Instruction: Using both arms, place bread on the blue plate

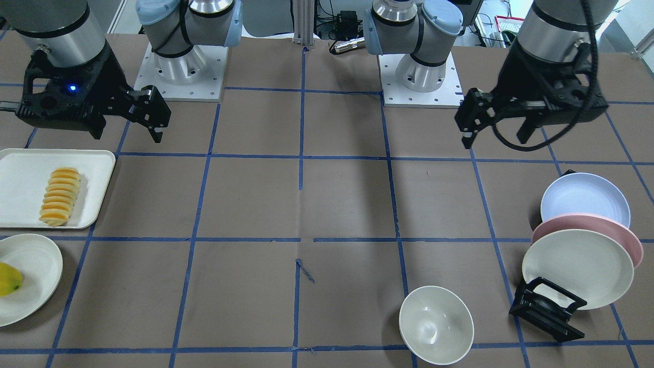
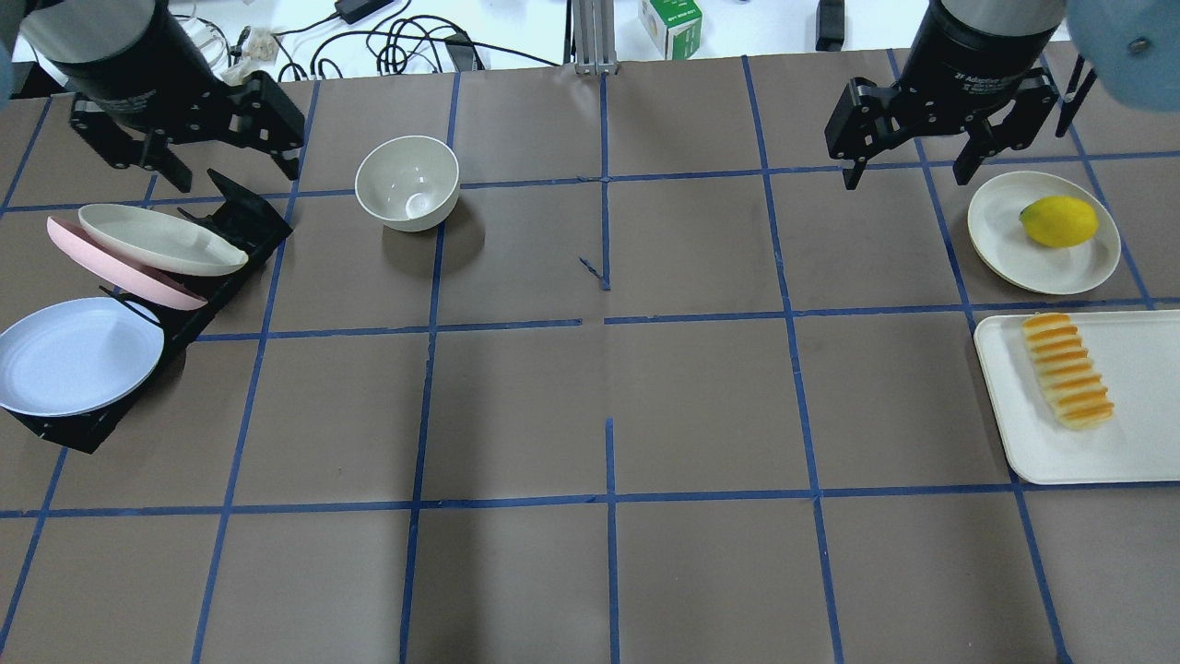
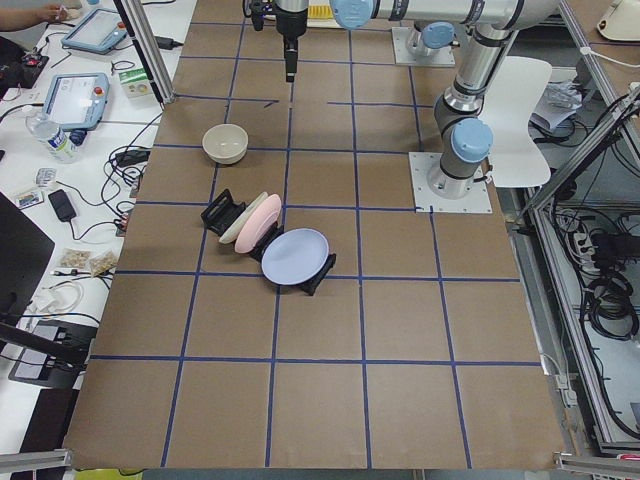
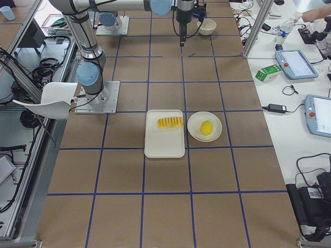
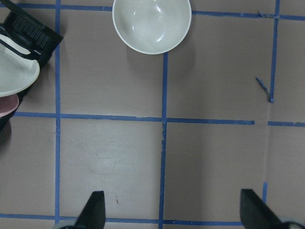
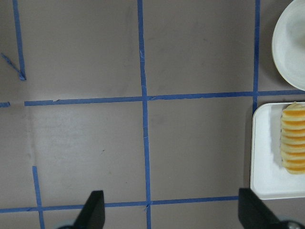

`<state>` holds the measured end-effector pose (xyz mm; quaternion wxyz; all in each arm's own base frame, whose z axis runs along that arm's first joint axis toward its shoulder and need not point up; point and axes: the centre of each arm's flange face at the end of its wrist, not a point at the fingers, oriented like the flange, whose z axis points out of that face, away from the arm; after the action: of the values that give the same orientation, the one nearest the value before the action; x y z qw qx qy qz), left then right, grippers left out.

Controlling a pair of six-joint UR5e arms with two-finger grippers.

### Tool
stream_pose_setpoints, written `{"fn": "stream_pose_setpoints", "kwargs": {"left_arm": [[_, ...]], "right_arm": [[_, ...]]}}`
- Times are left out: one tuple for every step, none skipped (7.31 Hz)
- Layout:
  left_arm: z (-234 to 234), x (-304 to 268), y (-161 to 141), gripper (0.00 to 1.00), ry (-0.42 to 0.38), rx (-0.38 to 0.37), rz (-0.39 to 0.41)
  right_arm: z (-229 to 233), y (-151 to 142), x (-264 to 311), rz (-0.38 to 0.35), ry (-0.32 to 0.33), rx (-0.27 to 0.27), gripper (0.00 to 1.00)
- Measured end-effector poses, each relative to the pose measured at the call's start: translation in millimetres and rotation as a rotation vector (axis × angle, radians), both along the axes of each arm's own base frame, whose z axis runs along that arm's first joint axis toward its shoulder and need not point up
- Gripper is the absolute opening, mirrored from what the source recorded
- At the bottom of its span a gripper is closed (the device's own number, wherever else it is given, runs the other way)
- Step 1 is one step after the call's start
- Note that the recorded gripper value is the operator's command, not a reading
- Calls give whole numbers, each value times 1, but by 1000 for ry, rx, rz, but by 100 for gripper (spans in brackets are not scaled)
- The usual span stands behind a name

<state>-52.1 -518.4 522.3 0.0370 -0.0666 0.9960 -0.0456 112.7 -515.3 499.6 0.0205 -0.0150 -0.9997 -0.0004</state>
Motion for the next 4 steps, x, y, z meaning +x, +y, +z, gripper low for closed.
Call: {"fn": "stream_pose_setpoints", "kwargs": {"left_arm": [[3, 48, 0, 100, -47, 6, 75], [3, 104, 4, 100, -62, 13, 171], [-3, 165, 11, 100, -56, 26, 270], [-16, 225, 22, 100, -38, 49, 358]], "right_arm": [[-7, -1, -12, -12, 13, 13, 100], [-24, -2, -40, -37, 24, 48, 100], [-45, -1, -78, -58, 20, 88, 100], [-66, 1, -121, -47, 11, 100, 100]]}}
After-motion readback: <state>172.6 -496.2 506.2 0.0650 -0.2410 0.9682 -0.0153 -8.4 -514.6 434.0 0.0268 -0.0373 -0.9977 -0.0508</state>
